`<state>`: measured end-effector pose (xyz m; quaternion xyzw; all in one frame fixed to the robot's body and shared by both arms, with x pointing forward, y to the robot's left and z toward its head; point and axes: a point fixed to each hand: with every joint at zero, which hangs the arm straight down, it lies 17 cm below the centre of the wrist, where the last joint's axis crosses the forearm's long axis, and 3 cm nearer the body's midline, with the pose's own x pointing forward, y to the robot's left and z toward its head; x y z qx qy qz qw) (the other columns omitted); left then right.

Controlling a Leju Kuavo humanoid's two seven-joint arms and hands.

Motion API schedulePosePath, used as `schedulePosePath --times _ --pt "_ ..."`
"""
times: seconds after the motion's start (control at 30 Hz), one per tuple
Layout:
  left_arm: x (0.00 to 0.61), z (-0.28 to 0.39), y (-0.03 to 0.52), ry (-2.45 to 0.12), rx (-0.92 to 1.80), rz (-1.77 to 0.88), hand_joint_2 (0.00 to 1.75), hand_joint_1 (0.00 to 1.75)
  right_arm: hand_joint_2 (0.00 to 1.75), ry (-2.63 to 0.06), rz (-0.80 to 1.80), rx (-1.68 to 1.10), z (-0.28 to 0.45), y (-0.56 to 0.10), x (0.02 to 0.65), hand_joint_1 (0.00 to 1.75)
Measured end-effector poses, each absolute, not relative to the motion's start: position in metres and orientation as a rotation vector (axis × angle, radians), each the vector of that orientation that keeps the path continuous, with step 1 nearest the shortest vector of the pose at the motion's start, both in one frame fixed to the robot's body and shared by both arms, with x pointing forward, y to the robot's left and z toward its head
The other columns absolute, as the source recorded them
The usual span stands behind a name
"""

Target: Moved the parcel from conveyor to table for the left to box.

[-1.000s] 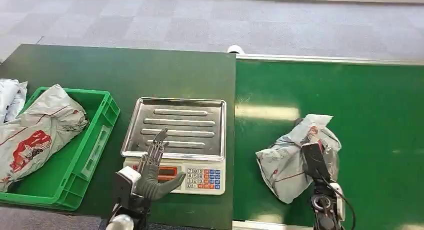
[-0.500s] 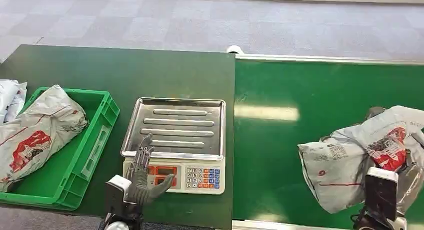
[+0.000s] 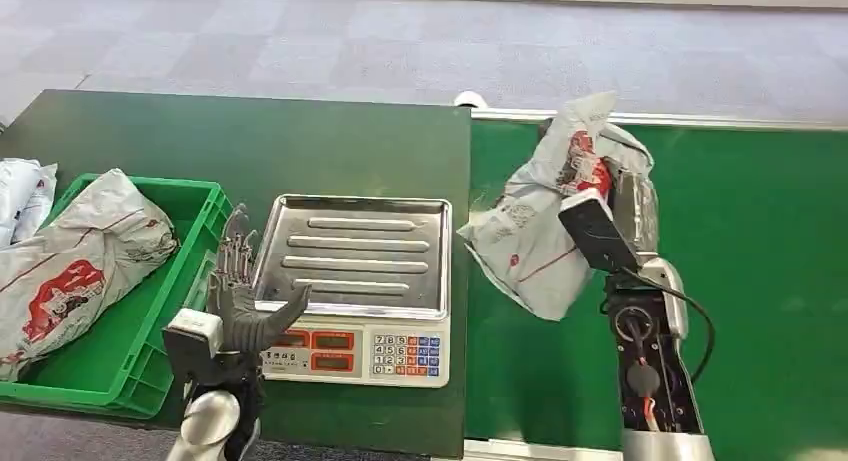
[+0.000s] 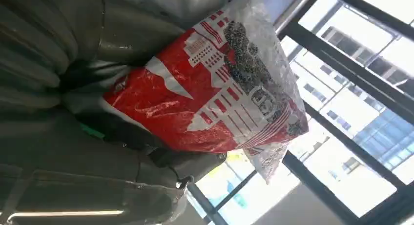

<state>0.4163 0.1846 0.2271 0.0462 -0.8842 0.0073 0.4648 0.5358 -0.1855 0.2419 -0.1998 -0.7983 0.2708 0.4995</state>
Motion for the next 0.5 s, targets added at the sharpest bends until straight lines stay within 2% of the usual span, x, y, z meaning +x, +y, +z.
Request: schedulePosePath --times 0.2,0.5 --pt "0.413 0.248 0.208 -2.236 0.201 0.085 1.75 0.00 1.75 -1.851 0.789 -0.390 0.220 -0.149 0.552 1.75" --pt "0.408 0.294 0.258 -2.311 0.337 0.234 1.75 0.00 1.75 -1.718 0.988 -0.067 0.187 -0.033 0.551 1.75"
